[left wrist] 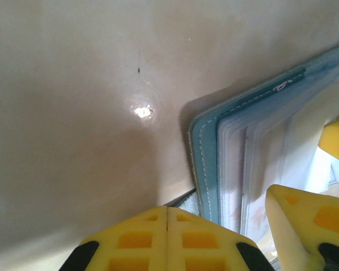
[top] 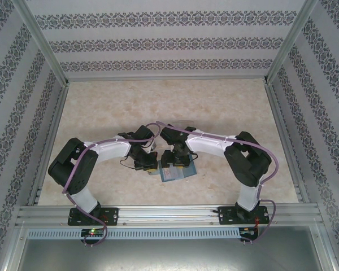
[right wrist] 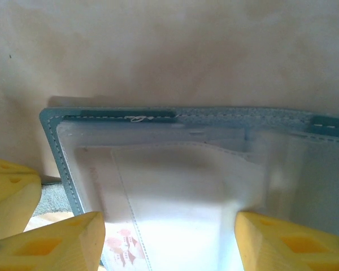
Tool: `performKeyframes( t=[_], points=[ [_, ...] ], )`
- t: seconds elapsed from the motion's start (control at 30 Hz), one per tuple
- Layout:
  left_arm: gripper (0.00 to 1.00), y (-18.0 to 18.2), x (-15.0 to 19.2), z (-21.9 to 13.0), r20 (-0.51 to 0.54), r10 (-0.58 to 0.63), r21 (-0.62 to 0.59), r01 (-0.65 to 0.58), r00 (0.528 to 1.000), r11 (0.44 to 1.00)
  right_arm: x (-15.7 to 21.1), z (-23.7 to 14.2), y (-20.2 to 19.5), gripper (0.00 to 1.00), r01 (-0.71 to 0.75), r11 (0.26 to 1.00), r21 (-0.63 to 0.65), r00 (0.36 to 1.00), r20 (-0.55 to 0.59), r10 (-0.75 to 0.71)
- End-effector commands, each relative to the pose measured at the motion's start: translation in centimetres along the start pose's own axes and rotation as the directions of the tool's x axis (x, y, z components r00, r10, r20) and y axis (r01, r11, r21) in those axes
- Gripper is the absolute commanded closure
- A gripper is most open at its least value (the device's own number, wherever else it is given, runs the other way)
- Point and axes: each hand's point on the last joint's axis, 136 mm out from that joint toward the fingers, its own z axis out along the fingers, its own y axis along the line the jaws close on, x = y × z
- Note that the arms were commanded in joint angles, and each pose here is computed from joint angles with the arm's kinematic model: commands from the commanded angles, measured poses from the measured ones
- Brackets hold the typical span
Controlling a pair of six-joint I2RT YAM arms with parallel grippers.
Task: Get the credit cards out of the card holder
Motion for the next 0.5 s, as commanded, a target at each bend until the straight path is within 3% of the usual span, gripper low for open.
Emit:
performKeyframes(
  t=[0.0,0.3,0.47],
  points=[
    [0.97,-0.39,-0.01,-0.02,0.004,0.026,0.008,-0.026,1.000,1.000,0.62,0.90,-0.86,0.35,0.017,0.998,0.068,1.000,-0.027,-0.015],
    [0.98,-0.50,-0.07,0.03,0.001,0.028,0.011,-0.028,1.000,1.000,0.59,1.28,-1.51,0.35,0.016,0.994,0.108,0.999,-0.034,-0.012],
    [0.98,-0.58,-0.08,0.03,-0.001,0.028,0.013,-0.028,1.000,1.000,0.44,0.94,-1.73,0.40,0.017,0.992,0.129,1.000,-0.023,-0.014]
  ],
)
